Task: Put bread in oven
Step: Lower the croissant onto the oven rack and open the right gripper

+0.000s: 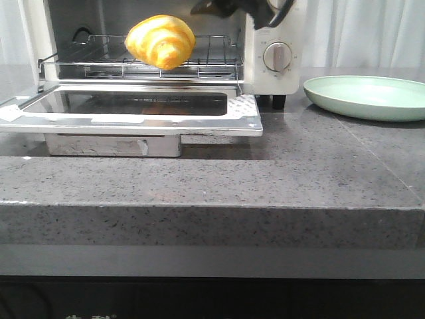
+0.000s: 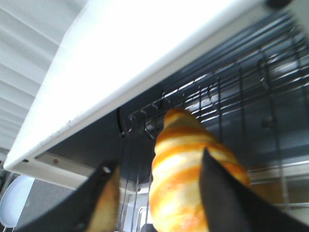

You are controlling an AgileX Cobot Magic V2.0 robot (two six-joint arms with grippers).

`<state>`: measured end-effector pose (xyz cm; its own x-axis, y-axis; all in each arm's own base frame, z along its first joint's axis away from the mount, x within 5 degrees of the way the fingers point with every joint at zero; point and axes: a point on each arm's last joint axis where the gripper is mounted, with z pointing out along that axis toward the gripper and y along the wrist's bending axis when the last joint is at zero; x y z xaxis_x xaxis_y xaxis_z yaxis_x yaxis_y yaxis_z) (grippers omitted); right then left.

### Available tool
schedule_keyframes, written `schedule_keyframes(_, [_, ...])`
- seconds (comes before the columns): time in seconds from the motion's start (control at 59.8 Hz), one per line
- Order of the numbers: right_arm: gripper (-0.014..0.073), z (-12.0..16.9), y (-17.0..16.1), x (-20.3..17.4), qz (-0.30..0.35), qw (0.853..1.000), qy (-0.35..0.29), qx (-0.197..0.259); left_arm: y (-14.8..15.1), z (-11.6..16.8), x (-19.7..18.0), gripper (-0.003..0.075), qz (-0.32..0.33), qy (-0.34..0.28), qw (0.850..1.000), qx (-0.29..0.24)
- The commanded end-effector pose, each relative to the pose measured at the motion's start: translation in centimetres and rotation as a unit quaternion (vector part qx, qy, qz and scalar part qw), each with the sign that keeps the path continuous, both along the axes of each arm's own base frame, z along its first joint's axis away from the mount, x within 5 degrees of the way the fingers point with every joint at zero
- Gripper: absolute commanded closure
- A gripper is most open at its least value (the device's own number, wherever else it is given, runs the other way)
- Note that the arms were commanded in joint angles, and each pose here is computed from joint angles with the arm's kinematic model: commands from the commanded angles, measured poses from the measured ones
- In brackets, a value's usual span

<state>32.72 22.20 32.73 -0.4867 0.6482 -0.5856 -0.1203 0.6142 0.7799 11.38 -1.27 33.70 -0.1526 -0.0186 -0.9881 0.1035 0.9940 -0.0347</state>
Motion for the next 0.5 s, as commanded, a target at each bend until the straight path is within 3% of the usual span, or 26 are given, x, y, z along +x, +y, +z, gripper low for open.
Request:
schedule_keyframes(0.0, [0.037,3.4,-2.0,-1.4,-0.035,0.997,-0.06,0.012,0.0,1.6,0.0,0.0741,0.001,-0.053,0.999,-0.01])
schedule_keyframes(0.1, [0.0532,3.3,-2.8,-2.5,-0.038,0.997,-0.062,0.006,0.0,1.6,0.0,0.0741,0.001,-0.053,0.999,-0.01])
schedule_keyframes(0.234, [0.0667,3.8,-3.9,-4.0,-0.03,0.995,-0.088,-0.034,0.0,1.6,0.0,0.0741,0.001,-0.053,0.999,-0.01])
schedule_keyframes(0.351, [0.0661,5.3,-5.2,-5.5,-0.019,0.985,-0.14,-0.098,0.0,1.6,0.0,0.0741,0.001,-0.053,0.999,-0.01])
schedule_keyframes(0.485, [0.0656,7.6,-7.6,-7.0,0.011,0.963,-0.2,-0.183,0.0,1.6,0.0,0.0741,0.001,-0.053,0.999,-0.01])
